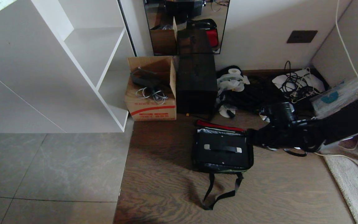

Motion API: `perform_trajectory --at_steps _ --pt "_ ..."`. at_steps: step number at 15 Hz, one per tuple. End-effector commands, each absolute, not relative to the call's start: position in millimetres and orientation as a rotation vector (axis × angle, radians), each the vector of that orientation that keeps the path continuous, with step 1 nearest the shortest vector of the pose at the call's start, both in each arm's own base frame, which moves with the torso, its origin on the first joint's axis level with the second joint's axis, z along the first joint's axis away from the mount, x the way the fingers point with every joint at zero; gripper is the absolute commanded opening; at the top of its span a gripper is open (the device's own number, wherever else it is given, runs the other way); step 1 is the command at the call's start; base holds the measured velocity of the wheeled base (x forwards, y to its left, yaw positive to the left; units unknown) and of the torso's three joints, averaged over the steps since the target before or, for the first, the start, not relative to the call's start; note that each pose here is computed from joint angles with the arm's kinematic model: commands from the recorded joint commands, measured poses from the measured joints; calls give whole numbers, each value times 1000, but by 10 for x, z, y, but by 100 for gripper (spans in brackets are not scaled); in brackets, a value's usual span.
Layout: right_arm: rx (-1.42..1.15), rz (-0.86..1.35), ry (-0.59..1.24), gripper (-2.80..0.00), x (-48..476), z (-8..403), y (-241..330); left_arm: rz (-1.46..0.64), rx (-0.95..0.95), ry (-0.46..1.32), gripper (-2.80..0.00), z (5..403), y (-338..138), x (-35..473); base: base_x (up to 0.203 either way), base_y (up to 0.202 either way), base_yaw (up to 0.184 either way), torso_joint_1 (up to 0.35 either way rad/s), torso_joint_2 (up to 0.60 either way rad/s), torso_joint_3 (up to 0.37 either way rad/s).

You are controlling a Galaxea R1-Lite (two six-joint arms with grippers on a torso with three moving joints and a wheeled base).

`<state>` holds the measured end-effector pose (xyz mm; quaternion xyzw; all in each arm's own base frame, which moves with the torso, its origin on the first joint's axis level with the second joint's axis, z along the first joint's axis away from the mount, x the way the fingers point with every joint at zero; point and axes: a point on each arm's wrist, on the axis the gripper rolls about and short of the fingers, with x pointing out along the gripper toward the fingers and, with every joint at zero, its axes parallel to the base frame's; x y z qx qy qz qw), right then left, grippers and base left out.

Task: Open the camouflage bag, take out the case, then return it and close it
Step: Grip the handle

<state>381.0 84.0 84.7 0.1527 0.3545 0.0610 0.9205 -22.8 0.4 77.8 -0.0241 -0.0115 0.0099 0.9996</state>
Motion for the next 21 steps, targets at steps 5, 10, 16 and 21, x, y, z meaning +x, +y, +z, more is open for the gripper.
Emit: perform_trajectory --at_steps 5,10,16,21 --pt "-58 145 810 0 4263 61 1160 21 -49 -13 -280 749 4 -220 0 0 0 0 0 0" --pt "-545 -52 663 0 4477 -73 1154 21 -49 -13 -280 749 4 -220 0 0 0 0 0 0" --pt "-1042 6 425 0 4572 -171 1459 21 -49 -13 -280 749 4 -220 0 0 0 0 0 0" --pt "-1275 84 307 0 4606 -426 1689 21 -49 -13 -280 749 4 -220 0 0 0 0 0 0"
